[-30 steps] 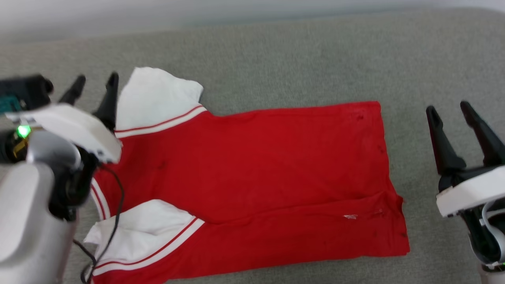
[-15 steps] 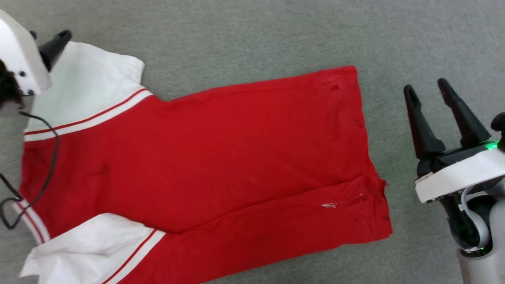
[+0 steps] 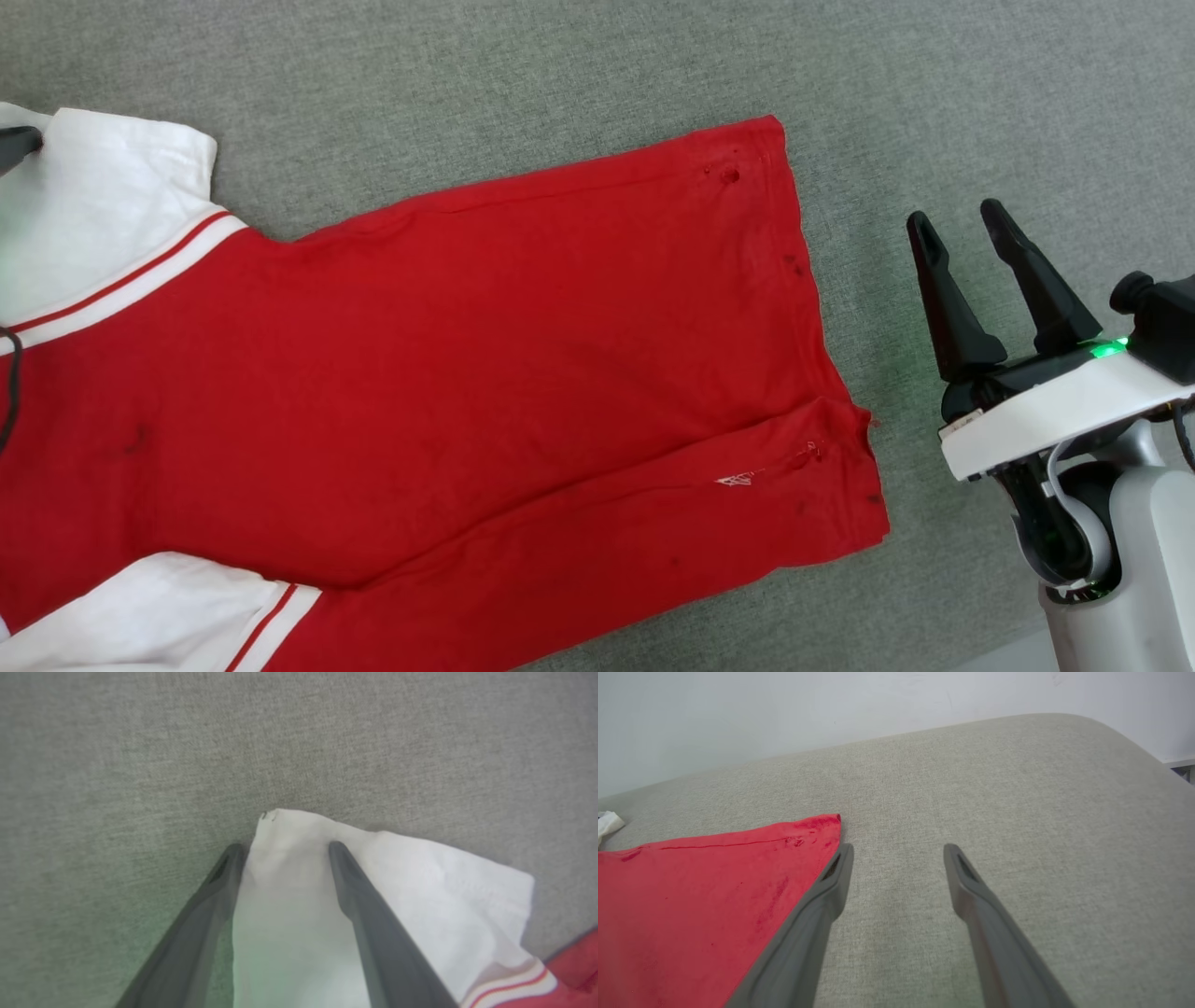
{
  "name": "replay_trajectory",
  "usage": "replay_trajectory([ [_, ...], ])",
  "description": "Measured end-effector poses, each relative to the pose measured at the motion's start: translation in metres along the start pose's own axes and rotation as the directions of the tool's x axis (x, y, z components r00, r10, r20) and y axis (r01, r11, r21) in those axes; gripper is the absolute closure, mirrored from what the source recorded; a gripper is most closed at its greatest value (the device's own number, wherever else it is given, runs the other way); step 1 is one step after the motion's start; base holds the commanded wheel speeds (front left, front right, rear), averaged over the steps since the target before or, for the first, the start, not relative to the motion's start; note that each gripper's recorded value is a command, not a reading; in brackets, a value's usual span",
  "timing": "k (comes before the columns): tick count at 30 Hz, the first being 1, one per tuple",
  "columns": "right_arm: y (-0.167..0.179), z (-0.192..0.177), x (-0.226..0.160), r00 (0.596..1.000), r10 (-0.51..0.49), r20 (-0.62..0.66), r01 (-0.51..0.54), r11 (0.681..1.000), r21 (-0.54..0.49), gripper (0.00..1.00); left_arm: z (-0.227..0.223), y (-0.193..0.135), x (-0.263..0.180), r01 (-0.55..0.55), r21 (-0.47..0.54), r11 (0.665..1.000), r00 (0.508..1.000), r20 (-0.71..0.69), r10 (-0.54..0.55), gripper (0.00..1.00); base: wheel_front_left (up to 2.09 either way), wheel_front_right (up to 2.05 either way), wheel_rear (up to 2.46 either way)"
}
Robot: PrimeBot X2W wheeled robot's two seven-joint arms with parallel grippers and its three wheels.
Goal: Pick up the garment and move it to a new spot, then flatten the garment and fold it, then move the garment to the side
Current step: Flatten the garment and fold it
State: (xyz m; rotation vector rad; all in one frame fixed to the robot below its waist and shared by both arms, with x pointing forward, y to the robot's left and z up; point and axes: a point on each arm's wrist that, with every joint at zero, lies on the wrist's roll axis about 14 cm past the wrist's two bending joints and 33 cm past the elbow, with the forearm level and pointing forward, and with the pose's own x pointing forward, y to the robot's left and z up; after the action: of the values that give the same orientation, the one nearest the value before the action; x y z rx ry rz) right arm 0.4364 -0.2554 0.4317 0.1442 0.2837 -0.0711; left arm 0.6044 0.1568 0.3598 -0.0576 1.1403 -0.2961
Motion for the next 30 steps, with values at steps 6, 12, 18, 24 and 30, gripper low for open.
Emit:
replay_trajectory([
  [6,0.003,0.003,0.006,1.000,0.027,-0.012,-0.027,0.999,0.024,0.00,-0.005,-0.008,0.001,0.030,-0.016,0.999,0.999,0.027,-0.029,1.00,0.00,0.00,0.00],
  [12,0.001,0.006,0.019,0.993,0.066,-0.101,-0.060,0.996,0.064,0.00,-0.004,-0.015,-0.012,0.044,0.004,0.999,0.995,0.089,-0.044,1.00,0.00,0.00,0.00],
  [18,0.007,-0.004,0.037,0.942,0.125,-0.311,-0.113,0.992,0.057,0.00,0.003,-0.021,-0.034,0.052,0.038,0.998,0.982,0.178,-0.058,1.00,0.00,0.00,0.00],
  [24,0.029,-0.016,0.056,0.848,0.191,-0.494,-0.183,0.981,0.065,0.00,0.020,-0.018,-0.058,0.035,0.069,0.997,0.956,0.289,-0.054,1.00,0.00,0.00,0.00],
  [30,0.041,-0.036,0.074,0.764,0.197,-0.614,-0.211,0.976,0.051,0.00,0.022,-0.012,-0.060,0.021,0.089,0.996,0.945,0.324,-0.049,1.00,0.00,0.00,0.00],
])
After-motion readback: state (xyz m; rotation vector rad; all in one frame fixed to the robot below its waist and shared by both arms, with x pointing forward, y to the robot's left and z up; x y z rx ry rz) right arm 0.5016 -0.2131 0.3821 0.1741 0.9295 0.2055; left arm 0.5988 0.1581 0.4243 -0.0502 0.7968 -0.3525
